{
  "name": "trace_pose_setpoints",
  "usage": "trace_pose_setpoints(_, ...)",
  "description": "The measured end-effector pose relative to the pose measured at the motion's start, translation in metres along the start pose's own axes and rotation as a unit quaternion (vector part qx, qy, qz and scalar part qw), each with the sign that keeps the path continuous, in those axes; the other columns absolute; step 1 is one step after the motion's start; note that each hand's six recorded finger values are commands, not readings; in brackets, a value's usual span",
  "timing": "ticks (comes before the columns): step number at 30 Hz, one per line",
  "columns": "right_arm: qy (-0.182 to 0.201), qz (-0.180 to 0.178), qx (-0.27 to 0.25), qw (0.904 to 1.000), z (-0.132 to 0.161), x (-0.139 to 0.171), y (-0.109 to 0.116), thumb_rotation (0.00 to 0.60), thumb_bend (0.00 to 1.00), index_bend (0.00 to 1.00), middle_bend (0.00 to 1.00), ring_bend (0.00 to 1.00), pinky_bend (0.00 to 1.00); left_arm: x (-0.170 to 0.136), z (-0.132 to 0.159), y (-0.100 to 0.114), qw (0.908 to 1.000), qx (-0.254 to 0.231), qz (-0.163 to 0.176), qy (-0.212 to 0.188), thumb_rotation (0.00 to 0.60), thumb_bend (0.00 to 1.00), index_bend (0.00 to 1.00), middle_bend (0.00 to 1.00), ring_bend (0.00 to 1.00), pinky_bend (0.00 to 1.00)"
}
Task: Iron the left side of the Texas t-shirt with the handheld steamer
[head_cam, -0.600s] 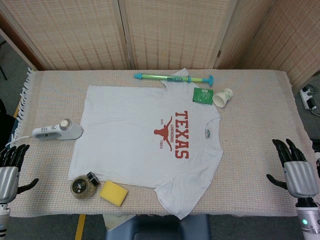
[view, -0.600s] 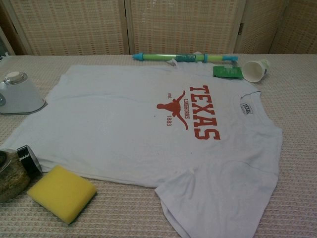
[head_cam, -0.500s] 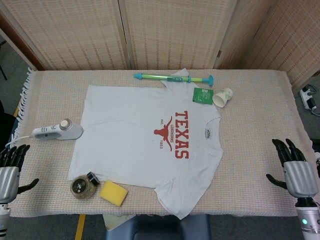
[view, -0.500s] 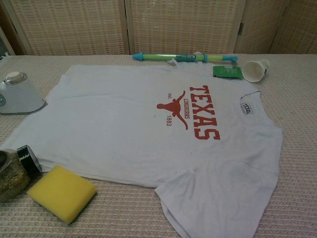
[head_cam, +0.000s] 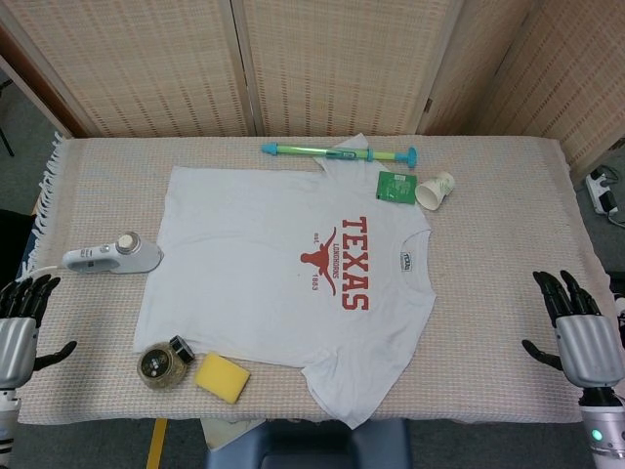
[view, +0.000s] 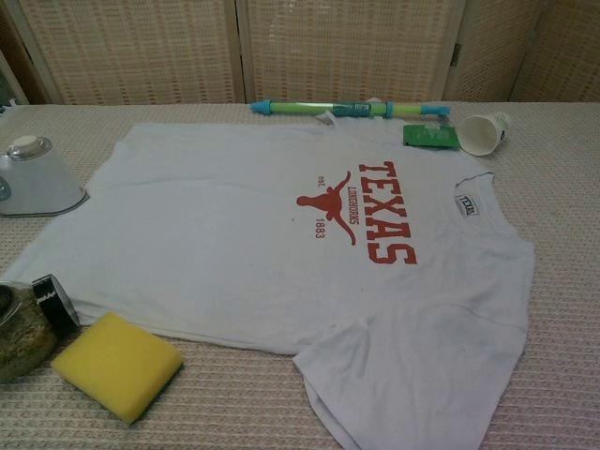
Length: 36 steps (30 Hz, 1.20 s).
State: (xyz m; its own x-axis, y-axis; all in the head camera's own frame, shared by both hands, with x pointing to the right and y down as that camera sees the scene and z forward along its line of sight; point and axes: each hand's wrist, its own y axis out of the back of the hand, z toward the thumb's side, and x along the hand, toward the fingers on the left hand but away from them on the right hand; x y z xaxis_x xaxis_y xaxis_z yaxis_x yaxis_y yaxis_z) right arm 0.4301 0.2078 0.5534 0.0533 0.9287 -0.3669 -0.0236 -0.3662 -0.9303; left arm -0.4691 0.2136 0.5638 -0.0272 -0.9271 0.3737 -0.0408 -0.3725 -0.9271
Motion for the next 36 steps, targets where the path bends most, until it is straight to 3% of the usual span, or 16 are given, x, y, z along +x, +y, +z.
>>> trace_pose_setpoints(11, 0.014, -0.005, 0.039, 0.9991, 0.009, -0.009, 0.02, 0.6, 0.0, 0.0, 0.1, 0.0, 0.18, 0.066, 0.011, -0.013, 0.9993, -0.01, -0.036, -0.004, 0.6, 0.17, 0.19, 0.17, 0.11, 0.12)
trace_pose_setpoints(18, 0.019, -0.008, 0.047, 0.9987, 0.014, -0.011, 0.028, 0.6, 0.0, 0.0, 0.1, 0.0, 0.18, 0.111, -0.001, -0.029, 0.9977, 0.005, -0.062, 0.027, 0.6, 0.18, 0.2, 0.17, 0.1, 0.12)
trace_pose_setpoints(27, 0.021, -0.005, 0.043, 0.9988, 0.018, -0.009, 0.026, 0.6, 0.0, 0.0, 0.1, 0.0, 0.18, 0.148, -0.013, -0.052, 0.9927, 0.008, -0.104, 0.062, 0.6, 0.18, 0.2, 0.17, 0.1, 0.12)
trace_pose_setpoints(36, 0.019, -0.004, 0.043, 0.9989, 0.019, -0.009, 0.026, 0.6, 0.0, 0.0, 0.1, 0.0, 0.18, 0.171, -0.016, -0.071, 0.9895, 0.013, -0.119, 0.081, 0.6, 0.19, 0.2, 0.18, 0.1, 0.12)
